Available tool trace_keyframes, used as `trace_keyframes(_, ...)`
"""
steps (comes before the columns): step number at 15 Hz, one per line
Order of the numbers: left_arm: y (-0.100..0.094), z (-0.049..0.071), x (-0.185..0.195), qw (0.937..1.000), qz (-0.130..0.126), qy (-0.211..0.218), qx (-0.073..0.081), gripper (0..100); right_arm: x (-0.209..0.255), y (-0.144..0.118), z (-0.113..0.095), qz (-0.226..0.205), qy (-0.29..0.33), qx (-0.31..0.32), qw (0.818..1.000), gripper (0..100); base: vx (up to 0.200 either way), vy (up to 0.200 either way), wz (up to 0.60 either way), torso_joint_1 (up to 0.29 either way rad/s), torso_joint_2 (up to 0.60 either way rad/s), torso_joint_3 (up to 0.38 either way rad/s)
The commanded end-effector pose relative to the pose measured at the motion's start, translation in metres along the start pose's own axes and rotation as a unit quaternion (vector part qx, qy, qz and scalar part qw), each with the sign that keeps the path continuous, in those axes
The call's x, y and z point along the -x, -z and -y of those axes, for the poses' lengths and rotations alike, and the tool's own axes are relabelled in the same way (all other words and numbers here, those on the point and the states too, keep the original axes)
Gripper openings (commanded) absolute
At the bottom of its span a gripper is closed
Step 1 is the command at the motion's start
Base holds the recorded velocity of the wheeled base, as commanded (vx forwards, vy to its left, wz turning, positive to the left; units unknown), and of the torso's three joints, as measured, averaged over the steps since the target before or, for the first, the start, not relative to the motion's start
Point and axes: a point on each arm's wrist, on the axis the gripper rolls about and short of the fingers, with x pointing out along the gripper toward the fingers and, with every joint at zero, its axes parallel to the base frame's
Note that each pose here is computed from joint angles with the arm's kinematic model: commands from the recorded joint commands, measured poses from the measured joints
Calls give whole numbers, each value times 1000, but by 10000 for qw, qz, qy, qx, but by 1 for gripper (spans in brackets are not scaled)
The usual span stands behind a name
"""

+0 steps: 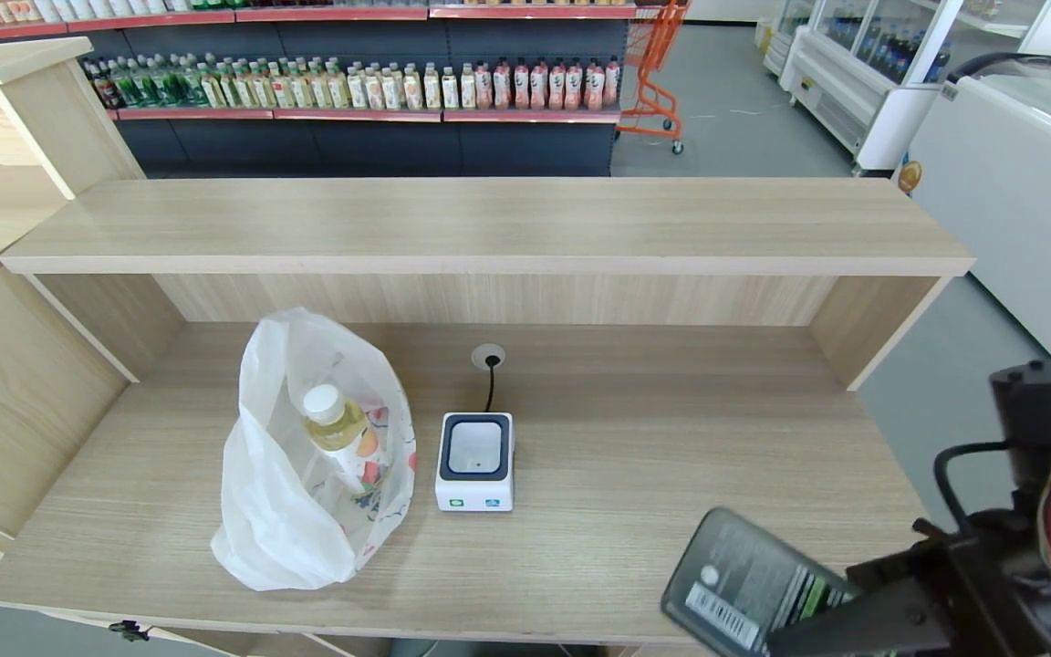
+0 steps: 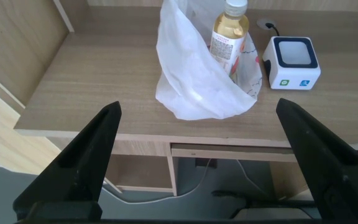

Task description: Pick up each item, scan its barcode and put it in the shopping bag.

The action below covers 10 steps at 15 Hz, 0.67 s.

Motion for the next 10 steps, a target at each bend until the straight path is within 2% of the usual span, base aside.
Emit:
trace_keyframes(1,0,0,0,10000,2,0,-2,100,48,12,24,-1520,-465,-814,9839,0,0,0,0,0,0,0)
trace_keyframes(2,0,0,0,10000,2,-8,-2,100,52,12,24,-1689,-543,-1018,9789,0,0,0,0,0,0,0)
trace_keyframes(3,0,0,0,10000,2,0,-2,100,65,10,29,-2597,-855,-1831,9443,0,0,0,0,0,0,0)
trace_keyframes(4,0,0,0,10000,-6,0,-2,100,72,2,37,-3322,-991,-2280,9099,0,0,0,0,0,0,0)
trace_keyframes(5,0,0,0,10000,2,0,-2,100,78,-1,39,-3812,-980,-2714,8783,0,0,0,0,0,0,0)
trace_keyframes(7,0,0,0,10000,2,0,-2,100,80,-10,29,-3776,-603,-4114,8273,0,0,0,0,0,0,0)
trace_keyframes(9,0,0,0,10000,2,0,-2,100,84,-14,26,-3867,-40,-5594,7332,0,0,0,0,0,0,0)
trace_keyframes(10,0,0,0,10000,2,0,-2,100,83,-15,29,-3747,404,-6373,6722,0,0,0,0,0,0,0)
